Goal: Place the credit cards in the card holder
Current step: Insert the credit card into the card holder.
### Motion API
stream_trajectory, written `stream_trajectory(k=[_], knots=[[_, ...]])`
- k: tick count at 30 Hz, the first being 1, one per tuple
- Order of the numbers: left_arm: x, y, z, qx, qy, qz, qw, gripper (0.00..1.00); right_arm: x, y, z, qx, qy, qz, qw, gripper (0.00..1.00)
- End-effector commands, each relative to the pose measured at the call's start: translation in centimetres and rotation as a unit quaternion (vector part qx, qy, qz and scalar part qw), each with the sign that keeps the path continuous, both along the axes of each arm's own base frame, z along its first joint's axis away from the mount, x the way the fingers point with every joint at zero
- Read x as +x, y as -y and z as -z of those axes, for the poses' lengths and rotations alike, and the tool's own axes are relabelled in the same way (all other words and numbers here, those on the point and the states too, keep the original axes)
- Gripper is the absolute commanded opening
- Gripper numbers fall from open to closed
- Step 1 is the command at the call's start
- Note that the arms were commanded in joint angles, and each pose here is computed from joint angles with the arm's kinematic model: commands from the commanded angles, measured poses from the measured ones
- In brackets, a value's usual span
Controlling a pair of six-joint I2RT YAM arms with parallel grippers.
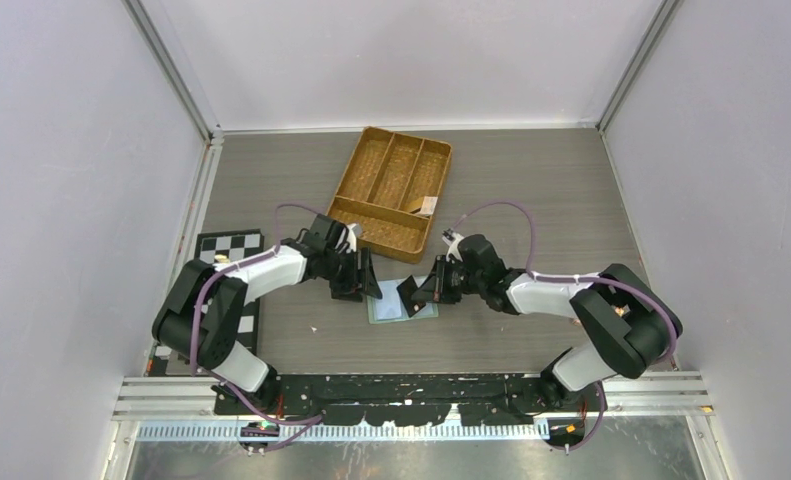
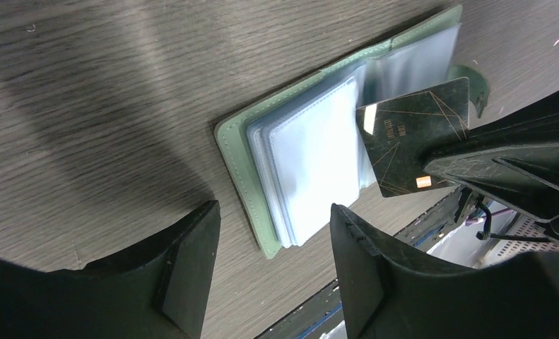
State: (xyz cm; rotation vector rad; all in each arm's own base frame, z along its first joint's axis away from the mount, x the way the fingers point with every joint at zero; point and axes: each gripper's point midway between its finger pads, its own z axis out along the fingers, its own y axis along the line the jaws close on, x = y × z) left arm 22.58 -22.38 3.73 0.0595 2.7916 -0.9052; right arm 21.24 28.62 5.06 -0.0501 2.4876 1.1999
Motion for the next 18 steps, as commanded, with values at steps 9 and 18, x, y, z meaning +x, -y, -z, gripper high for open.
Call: stream_trajectory(k=[9, 18], knots=[[0.8, 0.1, 1.2, 0.011, 0.015, 0.018, 1.0, 0.55, 0.6, -0.9, 0.2, 0.028, 0.007, 0.003, 1.0, 0.01], [0.6, -0.6, 2.6, 0.034, 0.006, 0.019, 0.999, 0.42, 0.6, -1.3, 0.9, 0.046, 0.004, 0.003, 0.999, 0.0]])
